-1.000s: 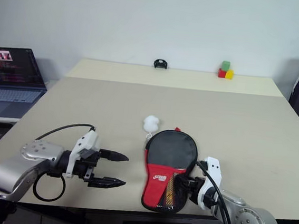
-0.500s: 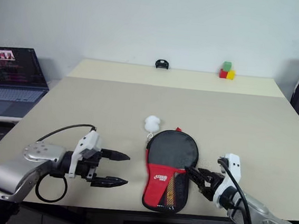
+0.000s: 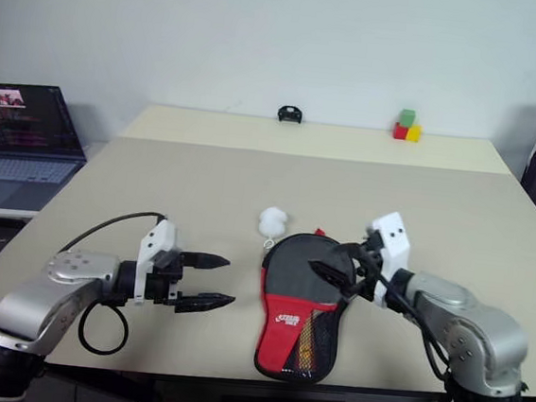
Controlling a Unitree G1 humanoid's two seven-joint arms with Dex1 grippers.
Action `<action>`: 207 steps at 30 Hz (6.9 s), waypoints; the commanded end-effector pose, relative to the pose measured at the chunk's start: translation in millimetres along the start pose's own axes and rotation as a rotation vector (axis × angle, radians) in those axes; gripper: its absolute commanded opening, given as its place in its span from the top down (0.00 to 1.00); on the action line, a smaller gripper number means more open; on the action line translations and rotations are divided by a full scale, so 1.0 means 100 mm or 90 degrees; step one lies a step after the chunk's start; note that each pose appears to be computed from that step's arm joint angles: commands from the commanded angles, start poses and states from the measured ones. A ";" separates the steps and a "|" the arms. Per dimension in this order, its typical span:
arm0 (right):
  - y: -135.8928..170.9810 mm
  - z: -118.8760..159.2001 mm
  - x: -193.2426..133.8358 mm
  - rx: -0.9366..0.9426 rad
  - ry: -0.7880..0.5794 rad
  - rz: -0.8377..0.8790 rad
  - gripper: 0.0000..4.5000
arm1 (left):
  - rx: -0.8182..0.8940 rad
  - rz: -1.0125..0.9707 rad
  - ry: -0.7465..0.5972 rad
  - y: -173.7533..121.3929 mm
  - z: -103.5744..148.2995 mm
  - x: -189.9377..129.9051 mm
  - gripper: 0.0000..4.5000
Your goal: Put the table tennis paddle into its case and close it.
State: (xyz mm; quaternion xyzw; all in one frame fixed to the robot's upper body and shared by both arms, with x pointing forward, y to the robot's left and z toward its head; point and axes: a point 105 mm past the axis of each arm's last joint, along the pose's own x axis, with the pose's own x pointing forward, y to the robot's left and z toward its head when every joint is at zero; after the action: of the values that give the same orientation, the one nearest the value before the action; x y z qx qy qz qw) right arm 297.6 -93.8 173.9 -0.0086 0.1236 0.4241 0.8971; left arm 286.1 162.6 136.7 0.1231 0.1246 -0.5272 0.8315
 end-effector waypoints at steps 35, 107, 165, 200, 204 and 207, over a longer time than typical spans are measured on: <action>-0.20 -0.68 0.68 -0.055 0.092 0.004 0.00 | -0.044 0.239 -0.057 1.21 0.53 0.62 0.02; 0.00 -1.42 0.63 -0.033 0.231 -0.055 0.00 | 0.174 0.275 0.096 1.00 0.71 1.85 0.98; 0.02 -1.42 0.53 0.017 0.216 -0.125 0.00 | 0.182 0.383 0.001 1.42 0.96 1.31 0.23; -0.56 0.02 -0.47 0.003 -0.023 -0.131 0.00 | 0.092 -0.040 -0.055 0.20 0.14 1.50 0.23; -0.55 0.01 -0.44 0.004 -0.023 -0.130 0.00 | 0.081 -0.057 -0.054 0.20 0.18 1.64 0.14; -0.53 -0.03 -0.43 0.007 -0.018 -0.128 0.00 | 0.096 -0.054 -0.050 0.22 0.21 1.70 0.01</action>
State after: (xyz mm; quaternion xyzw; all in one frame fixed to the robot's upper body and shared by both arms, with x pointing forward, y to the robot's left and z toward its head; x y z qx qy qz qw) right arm 313.2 -163.0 166.8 -0.0028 0.1346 0.3251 0.9360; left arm 375.6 25.5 94.2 0.1429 0.0730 -0.5727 0.8039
